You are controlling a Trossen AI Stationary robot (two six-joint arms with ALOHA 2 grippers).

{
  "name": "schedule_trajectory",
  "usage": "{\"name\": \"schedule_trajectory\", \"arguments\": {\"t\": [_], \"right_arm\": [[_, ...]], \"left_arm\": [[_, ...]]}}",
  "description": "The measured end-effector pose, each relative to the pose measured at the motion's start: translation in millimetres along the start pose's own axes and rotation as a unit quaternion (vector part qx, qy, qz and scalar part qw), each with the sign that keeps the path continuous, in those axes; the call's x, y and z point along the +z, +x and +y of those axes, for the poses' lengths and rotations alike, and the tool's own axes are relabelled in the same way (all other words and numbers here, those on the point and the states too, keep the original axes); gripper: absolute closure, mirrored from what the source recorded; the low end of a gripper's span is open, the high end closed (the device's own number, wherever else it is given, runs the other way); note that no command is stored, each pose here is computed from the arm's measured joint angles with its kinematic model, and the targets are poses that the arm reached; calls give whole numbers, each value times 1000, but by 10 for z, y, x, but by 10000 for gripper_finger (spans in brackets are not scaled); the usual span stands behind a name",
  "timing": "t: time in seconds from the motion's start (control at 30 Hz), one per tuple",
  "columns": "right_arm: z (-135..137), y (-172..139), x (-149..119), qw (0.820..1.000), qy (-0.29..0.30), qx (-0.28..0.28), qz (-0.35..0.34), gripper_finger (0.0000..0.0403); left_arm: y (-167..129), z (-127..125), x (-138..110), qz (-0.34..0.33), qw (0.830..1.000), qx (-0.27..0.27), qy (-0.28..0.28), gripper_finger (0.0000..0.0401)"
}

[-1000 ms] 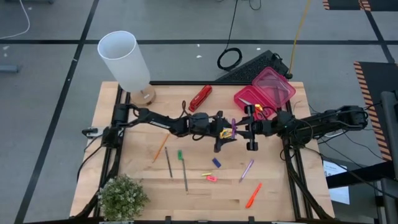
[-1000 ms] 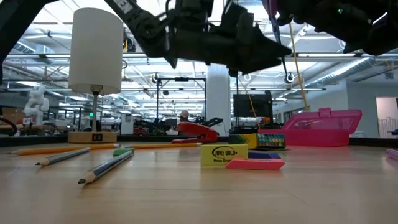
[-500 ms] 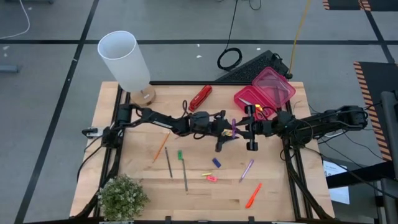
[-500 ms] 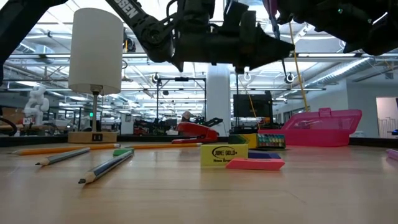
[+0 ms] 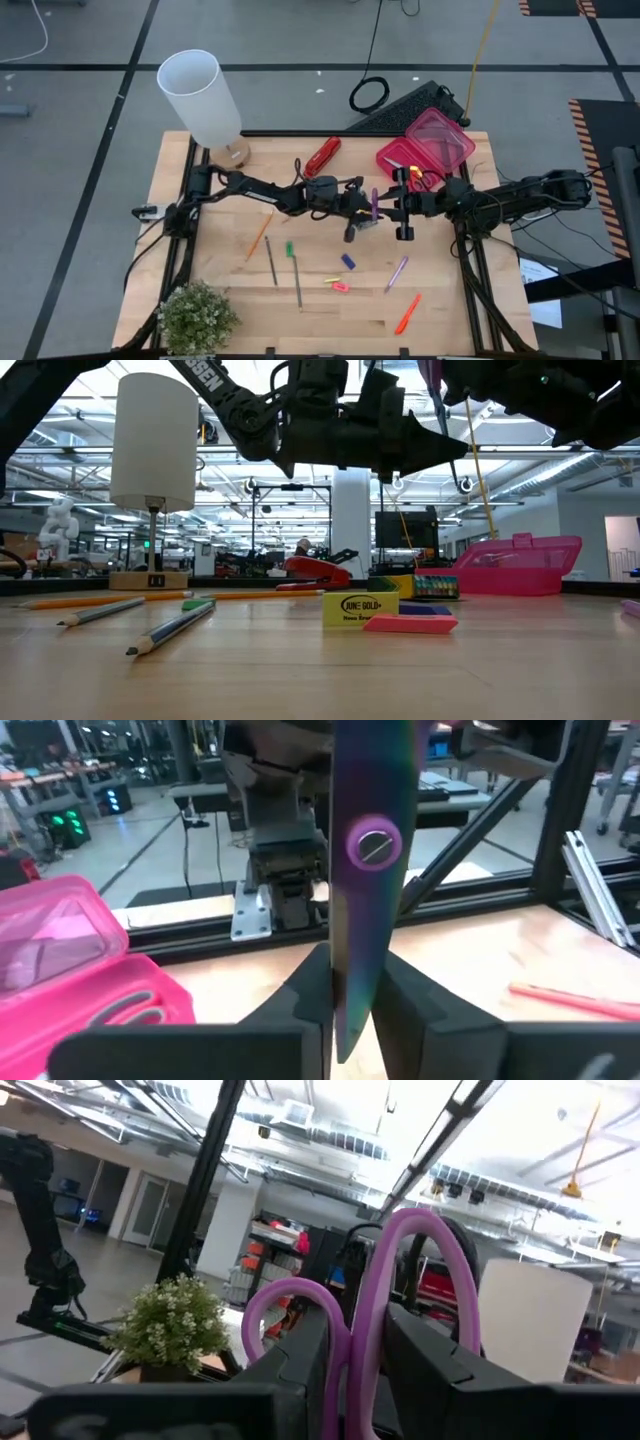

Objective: Pack school essentials
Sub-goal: Put the purple scissors into the pink supply box

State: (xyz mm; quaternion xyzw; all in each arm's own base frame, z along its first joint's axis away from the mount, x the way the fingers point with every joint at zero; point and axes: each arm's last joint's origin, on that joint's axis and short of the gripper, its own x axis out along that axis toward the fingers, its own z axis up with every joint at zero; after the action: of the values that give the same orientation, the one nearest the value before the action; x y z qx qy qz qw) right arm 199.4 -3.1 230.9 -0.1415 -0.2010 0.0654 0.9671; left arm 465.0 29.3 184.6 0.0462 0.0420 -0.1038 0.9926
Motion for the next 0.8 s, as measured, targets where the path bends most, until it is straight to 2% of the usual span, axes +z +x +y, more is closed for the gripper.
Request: {"name": "schedule_trajectory", "arguments": {"t": [0.2,0.4,0.6,0.8], "right_arm": [[6,-3,-47,999,29,-6,26,292],[11,-34,-94,993,81,-24,78,219],[11,-94,-168,979,116,-70,155,156],[2,-163,-250,952,154,-144,222,132]], "left_arm": [[-55,52,-20,47,999,-13,-24,344],[-298,93,138,174,984,32,1,350],[-666,74,336,319,941,109,41,348],[-966,48,440,417,892,164,57,352]]}}
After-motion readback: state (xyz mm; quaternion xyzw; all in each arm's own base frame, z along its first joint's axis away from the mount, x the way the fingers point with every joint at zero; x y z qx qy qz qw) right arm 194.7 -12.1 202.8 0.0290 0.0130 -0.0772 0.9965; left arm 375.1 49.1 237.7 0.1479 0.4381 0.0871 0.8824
